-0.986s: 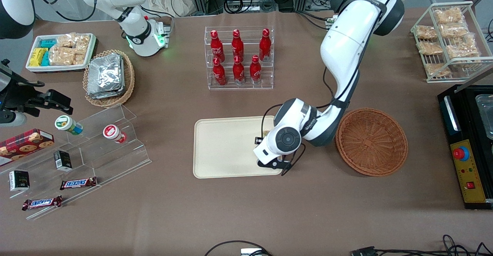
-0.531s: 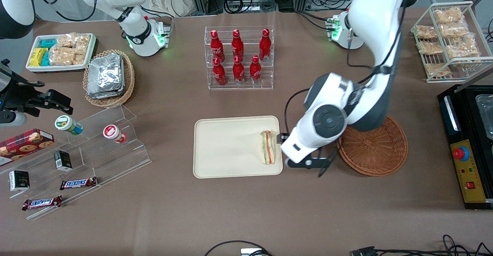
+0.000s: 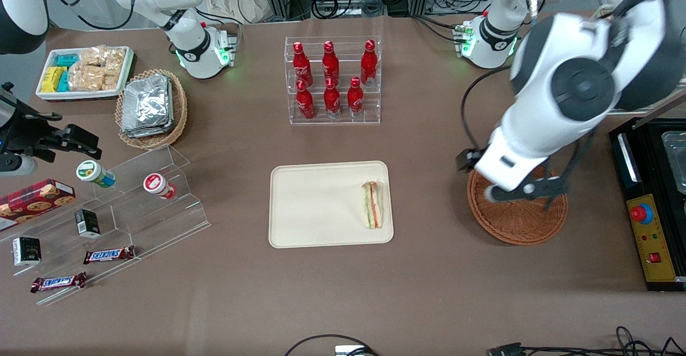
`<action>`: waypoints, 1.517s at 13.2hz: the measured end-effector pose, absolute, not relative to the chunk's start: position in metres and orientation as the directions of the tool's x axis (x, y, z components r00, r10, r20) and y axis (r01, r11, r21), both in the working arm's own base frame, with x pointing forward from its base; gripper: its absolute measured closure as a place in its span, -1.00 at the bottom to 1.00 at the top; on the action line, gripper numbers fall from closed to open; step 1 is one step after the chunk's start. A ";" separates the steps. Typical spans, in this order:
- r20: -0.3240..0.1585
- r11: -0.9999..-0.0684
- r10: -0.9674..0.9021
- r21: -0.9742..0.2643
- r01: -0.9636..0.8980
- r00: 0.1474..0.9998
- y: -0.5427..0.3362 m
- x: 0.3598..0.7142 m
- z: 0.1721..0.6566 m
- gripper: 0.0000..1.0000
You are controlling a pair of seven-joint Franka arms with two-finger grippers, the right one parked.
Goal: Place sandwich from basket to tray
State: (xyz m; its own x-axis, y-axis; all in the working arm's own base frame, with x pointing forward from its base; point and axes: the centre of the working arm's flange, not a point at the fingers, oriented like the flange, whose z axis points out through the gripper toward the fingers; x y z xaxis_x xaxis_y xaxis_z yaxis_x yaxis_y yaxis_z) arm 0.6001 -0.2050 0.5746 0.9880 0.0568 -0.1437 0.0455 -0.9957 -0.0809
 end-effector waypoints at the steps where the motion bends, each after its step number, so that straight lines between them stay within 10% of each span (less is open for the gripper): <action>1: -0.159 -0.997 0.036 -0.076 0.024 0.987 -0.185 0.596 0.587 -1.00; 20: -0.175 -0.999 -0.018 -0.030 -0.024 0.984 -0.122 0.569 0.556 -1.00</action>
